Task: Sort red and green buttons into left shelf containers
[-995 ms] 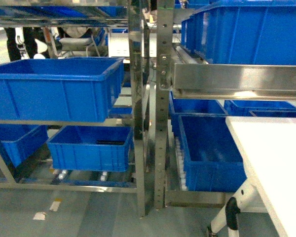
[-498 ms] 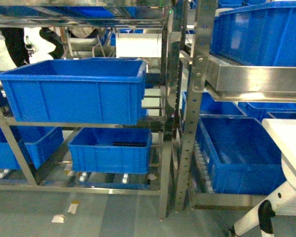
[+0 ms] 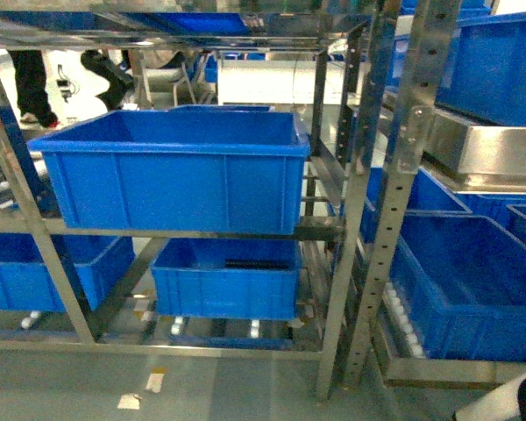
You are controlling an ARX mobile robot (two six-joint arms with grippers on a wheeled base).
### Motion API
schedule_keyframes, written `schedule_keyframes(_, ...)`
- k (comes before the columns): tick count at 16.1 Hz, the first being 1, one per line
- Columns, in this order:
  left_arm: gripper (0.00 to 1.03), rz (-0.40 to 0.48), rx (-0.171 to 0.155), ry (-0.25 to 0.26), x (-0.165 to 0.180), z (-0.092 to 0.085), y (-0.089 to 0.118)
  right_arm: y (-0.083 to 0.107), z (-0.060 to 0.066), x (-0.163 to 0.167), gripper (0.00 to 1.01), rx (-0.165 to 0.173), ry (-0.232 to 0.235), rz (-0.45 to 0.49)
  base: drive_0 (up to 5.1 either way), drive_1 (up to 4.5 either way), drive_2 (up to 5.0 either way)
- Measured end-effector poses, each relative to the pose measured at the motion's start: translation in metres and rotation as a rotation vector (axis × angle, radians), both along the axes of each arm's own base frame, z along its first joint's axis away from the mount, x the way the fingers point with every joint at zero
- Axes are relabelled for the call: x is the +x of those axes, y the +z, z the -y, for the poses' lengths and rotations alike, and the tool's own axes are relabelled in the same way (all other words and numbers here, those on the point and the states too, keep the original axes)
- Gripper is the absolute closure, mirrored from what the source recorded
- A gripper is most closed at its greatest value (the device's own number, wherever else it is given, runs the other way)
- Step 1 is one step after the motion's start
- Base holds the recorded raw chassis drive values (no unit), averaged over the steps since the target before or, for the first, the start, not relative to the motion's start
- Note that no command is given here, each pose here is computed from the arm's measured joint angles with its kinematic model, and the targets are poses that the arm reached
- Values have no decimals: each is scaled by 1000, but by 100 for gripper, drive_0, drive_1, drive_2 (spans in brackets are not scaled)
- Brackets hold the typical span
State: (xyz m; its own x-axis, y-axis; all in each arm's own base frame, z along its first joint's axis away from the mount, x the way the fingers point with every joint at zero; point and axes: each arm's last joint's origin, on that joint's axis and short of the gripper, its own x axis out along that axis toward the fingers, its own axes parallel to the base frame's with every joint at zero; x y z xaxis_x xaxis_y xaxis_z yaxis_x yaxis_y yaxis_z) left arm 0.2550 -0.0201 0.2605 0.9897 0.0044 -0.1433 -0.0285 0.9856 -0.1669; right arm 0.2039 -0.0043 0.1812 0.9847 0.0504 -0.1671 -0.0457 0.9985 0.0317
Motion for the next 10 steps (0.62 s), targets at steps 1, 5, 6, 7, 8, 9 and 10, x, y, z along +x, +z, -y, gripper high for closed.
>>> schedule_keyframes(1, 74, 2, 0, 0, 0, 0, 0, 0, 0, 0, 73, 0, 0, 2, -345, 496, -104)
schedule_keyframes(5, 74, 2, 0, 0, 0, 0, 0, 0, 0, 0, 73, 0, 0, 1, -377, 470, -74)
schedule_keyframes(6, 74, 0, 0, 0, 0, 0, 0, 0, 0, 0, 73, 0, 0, 0, -461, 395, 47)
schedule_keyframes(7, 74, 0, 0, 0, 0, 0, 0, 0, 0, 0, 73, 0, 0, -3, -464, 391, 54)
schedule_keyframes(8, 74, 3, 0, 0, 0, 0, 0, 1, 0, 0, 73, 0, 0, 7, -469, 389, 64)
schedule_keyframes(9, 74, -2, 0, 0, 0, 0, 0, -1, 0, 0, 73, 0, 0, -7, -472, 381, 66)
schedule_keyframes(10, 74, 1, 0, 0, 0, 0, 0, 0, 0, 0, 73, 0, 0, 1, -461, 393, 75)
